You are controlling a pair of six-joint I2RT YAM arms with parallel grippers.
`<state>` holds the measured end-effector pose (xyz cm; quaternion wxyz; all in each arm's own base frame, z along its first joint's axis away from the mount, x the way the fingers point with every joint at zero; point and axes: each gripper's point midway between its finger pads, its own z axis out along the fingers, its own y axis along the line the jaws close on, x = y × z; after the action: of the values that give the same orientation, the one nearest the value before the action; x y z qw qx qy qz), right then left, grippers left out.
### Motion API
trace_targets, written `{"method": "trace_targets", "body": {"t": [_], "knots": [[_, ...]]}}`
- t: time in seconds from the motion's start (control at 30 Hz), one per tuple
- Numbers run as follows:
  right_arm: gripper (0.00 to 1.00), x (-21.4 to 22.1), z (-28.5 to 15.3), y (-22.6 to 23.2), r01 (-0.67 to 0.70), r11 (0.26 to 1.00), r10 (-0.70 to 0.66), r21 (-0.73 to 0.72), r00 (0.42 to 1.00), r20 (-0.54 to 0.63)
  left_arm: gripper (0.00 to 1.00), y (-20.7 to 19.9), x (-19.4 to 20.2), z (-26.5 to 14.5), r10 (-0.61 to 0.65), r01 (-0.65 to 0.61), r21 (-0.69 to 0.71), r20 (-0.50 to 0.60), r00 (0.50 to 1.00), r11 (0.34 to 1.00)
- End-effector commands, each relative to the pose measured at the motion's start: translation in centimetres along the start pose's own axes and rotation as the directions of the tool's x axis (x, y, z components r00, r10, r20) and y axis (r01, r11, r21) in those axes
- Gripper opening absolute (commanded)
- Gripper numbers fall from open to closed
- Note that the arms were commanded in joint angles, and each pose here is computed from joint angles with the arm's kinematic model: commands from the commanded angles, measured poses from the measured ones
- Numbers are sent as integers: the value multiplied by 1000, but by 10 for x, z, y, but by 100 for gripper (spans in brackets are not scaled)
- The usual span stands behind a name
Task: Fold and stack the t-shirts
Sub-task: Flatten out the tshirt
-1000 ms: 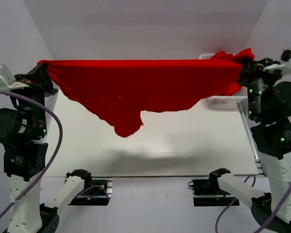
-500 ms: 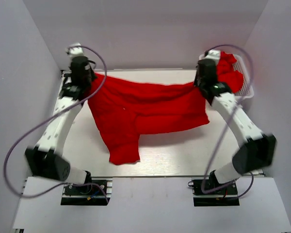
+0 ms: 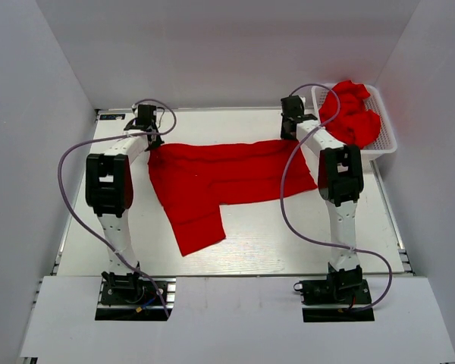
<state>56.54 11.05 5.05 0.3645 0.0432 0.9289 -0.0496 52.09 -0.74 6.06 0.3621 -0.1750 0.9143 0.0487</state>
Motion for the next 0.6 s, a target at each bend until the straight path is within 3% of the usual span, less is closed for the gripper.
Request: {"method": "trace_targets", "body": {"t": [0.0, 0.07, 0.1, 0.13, 0.17, 0.2, 0.23, 0.43, 0.57], "knots": [[13, -56, -10, 5, -22, 998, 31, -63, 990, 140, 0, -25, -59, -4, -13, 4, 76, 121, 993, 997], [36, -59, -6, 9, -10, 997, 21, -77, 989, 143, 0, -26, -57, 3, -3, -3, 64, 91, 996, 998], [63, -62, -7, 9, 1, 997, 10, -78, 989, 148, 1, -25, -74, 1, -16, 9, 64, 109, 994, 998], [79, -65, -10, 8, 16, 997, -4, -80, 988, 153, 36, -24, -56, 9, 7, -9, 51, 30, 1000, 999], [90, -74, -15, 8, 18, 996, -3, -89, 986, 167, 54, -23, -57, 7, 14, -14, 44, 8, 1000, 999], [90, -73, -19, 8, 25, 996, -11, -91, 987, 157, 71, -27, -75, -3, 8, -9, 51, 29, 1000, 999], [90, -84, -34, 8, 44, 994, -25, -105, 983, 181, 100, -24, -70, -9, 18, -18, 38, -8, 1000, 999], [90, -102, -106, 11, 64, 976, -17, -210, 976, 218, 100, -22, -108, -86, -16, 5, 112, 99, 995, 994], [90, -84, -140, 0, -7, 974, 45, -225, 985, 164, 100, -10, -102, -145, -39, 19, 160, 123, 992, 987]]}}
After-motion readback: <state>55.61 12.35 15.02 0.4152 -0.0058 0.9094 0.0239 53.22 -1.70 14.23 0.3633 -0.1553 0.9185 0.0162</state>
